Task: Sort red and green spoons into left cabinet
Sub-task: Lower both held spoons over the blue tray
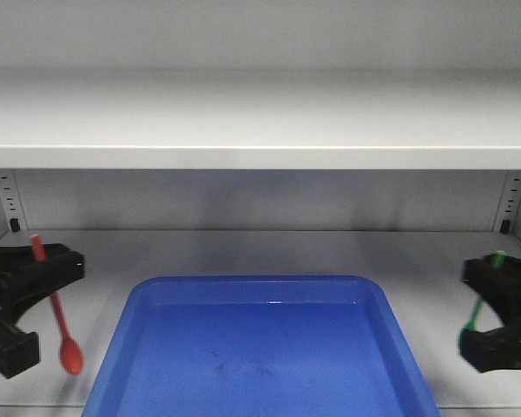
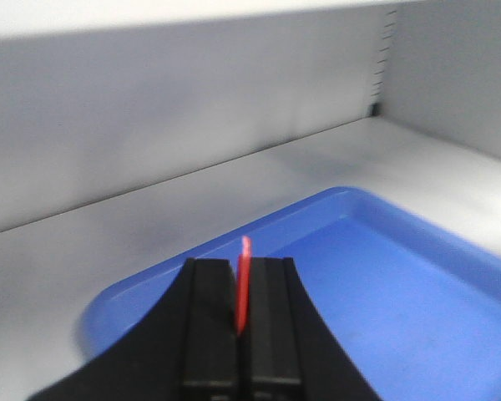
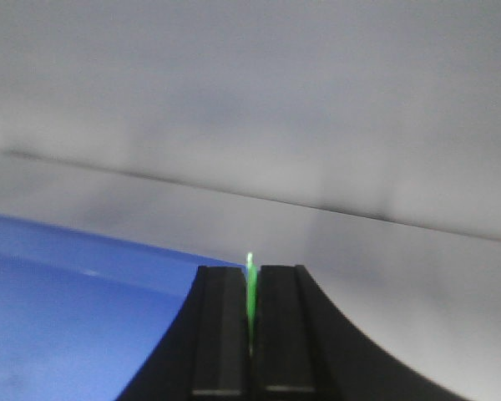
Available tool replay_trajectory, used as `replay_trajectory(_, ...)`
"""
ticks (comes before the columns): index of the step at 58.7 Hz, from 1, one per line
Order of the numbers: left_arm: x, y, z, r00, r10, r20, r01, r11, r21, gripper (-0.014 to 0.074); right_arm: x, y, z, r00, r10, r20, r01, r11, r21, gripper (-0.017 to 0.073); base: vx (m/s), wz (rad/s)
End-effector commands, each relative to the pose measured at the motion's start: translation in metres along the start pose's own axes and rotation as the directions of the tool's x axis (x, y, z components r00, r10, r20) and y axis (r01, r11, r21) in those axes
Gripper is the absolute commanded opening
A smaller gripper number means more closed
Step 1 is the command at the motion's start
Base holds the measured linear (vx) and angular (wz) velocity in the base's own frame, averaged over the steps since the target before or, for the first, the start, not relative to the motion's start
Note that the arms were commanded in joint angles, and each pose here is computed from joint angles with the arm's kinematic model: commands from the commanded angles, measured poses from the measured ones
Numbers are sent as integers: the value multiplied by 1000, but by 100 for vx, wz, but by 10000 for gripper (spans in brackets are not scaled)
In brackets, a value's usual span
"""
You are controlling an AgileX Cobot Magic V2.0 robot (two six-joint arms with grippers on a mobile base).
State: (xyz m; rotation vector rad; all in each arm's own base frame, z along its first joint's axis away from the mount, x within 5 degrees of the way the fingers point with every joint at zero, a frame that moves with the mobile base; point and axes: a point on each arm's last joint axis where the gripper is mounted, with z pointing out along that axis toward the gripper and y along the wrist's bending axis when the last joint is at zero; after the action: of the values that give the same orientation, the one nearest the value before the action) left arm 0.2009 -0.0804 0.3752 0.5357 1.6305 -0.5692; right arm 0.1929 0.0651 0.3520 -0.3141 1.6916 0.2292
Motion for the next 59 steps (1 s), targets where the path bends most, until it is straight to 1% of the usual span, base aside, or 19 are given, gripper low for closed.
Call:
replay_trajectory(1,-17,-3,4,994,-31,106,26,998,55,0,-20,8,6,996,-47,75,48,999,-14,-1,0,0)
replay_trajectory(2,-17,-4,6,993,-44,111,37,997,69,0,-21,11,9,996,-56,73,58,998,-27,-1,0,0)
replay_trajectory(4,-15,-4,10,992,-51,117,40,995,90,0,-21,16,14,995,-68,72,71,996,-45,-1,0,0)
replay_trajectory(5,-15,-5,12,992,-46,119,35,995,97,0,-22,18,16,995,-71,73,75,996,-51,-1,0,0)
replay_trajectory(6,-14,-5,15,991,-55,118,42,993,110,0,-22,21,18,994,-75,73,80,995,-61,-1,0,0)
replay_trajectory(9,-11,-7,22,992,-46,116,31,991,133,0,-24,27,25,993,-87,79,93,993,-78,-1,0,0)
replay_trajectory(12,-7,-8,30,993,-51,106,34,988,153,0,-24,35,33,992,-98,81,105,990,-96,-1,0,0)
replay_trajectory(15,-4,-10,37,995,-40,90,24,986,165,0,-25,41,40,992,-101,79,109,988,-110,-1,0,0)
replay_trajectory(24,-3,-15,60,997,-45,58,32,978,207,0,-26,63,66,992,-111,58,119,978,-170,-1,0,0)
replay_trajectory(30,-7,-19,77,998,-43,51,30,973,229,0,-27,72,79,992,-116,49,123,974,-190,-1,0,0)
replay_trajectory(36,-9,-22,95,998,-43,42,30,965,260,0,-28,75,86,993,-113,44,120,974,-192,-1,0,0)
replay_trajectory(45,-9,-26,123,999,-44,27,34,955,295,0,-29,74,88,992,-112,60,121,977,-173,-1,0,0)
replay_trajectory(52,-9,-28,132,998,-52,23,42,947,318,0,-29,73,88,992,-111,65,120,978,-168,-1,0,0)
replay_trajectory(59,-9,-28,132,999,-49,22,40,947,320,1,-29,73,88,992,-111,65,120,978,-168,-1,0,0)
